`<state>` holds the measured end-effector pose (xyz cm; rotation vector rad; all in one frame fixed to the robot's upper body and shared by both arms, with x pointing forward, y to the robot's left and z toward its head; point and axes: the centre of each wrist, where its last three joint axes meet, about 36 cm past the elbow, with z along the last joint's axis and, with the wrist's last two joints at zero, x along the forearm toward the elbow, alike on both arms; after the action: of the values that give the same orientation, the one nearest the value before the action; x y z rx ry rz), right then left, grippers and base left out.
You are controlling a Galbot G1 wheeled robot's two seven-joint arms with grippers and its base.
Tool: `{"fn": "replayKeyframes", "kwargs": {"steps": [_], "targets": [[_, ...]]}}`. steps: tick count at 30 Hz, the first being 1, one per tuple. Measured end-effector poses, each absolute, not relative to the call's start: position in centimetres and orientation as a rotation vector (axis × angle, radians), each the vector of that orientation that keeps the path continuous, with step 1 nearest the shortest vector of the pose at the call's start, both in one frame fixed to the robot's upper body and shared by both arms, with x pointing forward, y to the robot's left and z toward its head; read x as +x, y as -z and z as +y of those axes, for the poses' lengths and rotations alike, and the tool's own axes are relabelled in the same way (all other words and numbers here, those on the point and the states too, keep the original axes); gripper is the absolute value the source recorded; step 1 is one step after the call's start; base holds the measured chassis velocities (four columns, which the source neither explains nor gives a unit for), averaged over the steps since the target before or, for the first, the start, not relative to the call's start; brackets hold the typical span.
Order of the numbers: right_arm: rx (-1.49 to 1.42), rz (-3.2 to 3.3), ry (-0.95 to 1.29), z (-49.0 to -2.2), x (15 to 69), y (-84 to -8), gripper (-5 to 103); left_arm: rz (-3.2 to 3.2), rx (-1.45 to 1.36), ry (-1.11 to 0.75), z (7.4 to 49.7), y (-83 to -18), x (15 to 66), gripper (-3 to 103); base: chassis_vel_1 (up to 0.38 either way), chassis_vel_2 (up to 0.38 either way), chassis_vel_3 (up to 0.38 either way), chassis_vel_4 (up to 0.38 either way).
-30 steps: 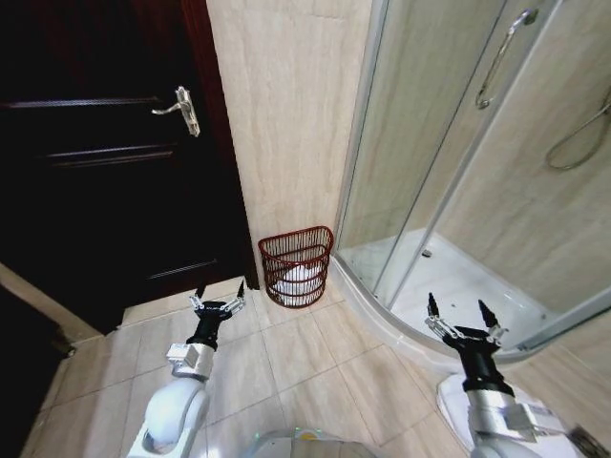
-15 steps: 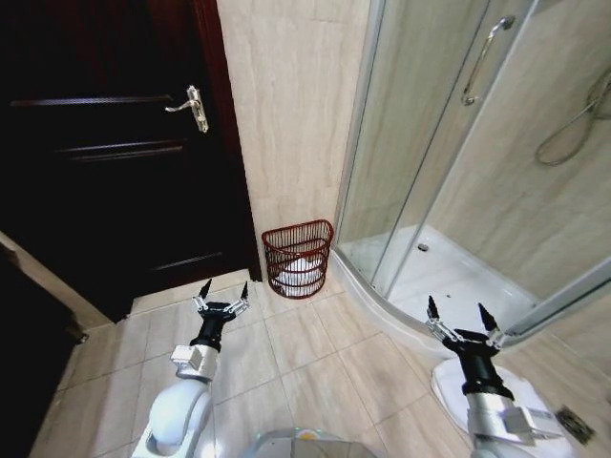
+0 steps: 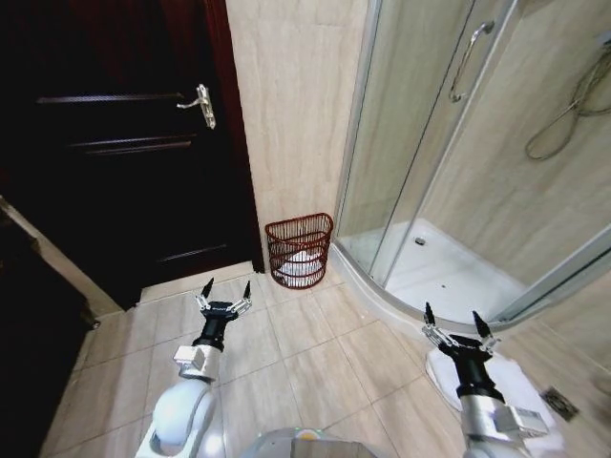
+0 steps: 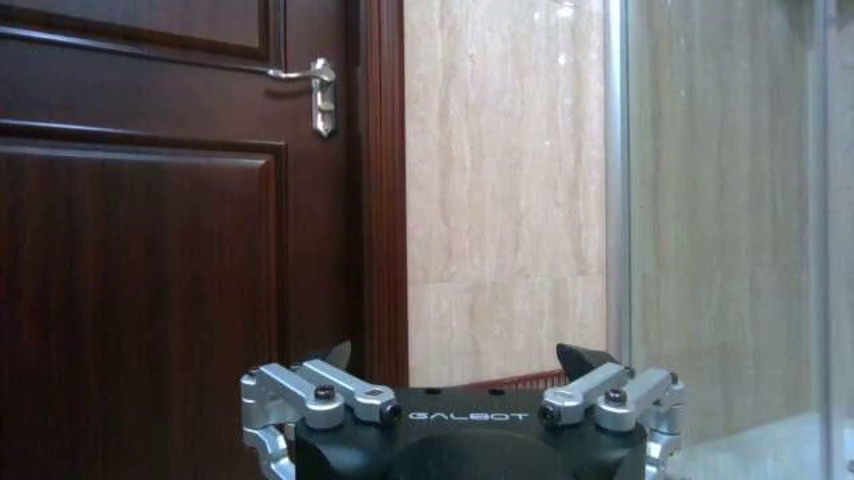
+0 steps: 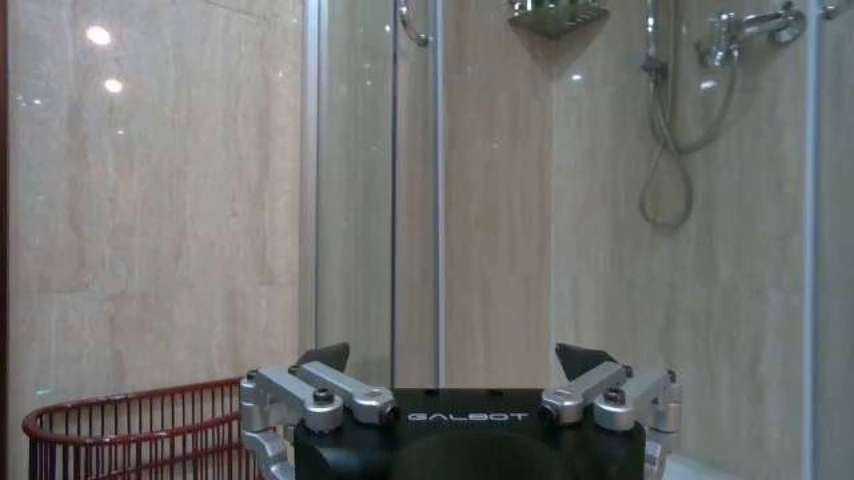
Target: Discard the used towel into the hamper.
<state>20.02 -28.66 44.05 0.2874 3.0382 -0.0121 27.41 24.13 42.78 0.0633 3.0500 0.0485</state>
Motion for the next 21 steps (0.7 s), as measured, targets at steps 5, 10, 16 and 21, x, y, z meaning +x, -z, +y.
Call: {"fn": "replayKeyframes", "kwargs": {"steps": [5,10,16,21], "targets": [[0.308,3.032,0.000,-28.8,19.9,-43.7,100,3.047,0.069,-0.043,23.9,-42.8,27.5,100,0.070,-0.068,-0.075,0.066],[0.344,3.028,-0.022,-28.8,19.4,-43.4,100,3.041,0.079,-0.027,23.3,-43.1,27.5,100,0.000,0.000,0.000,0.000],[0.374,3.031,-0.015,-28.9,19.1,-42.9,100,3.033,0.106,-0.027,22.9,-43.2,27.4,100,0.000,0.000,0.000,0.000],[0.376,3.027,-0.005,-28.9,19.1,-43.0,100,3.020,0.130,-0.029,22.6,-43.5,27.6,100,0.000,0.000,0.000,0.000]]}}
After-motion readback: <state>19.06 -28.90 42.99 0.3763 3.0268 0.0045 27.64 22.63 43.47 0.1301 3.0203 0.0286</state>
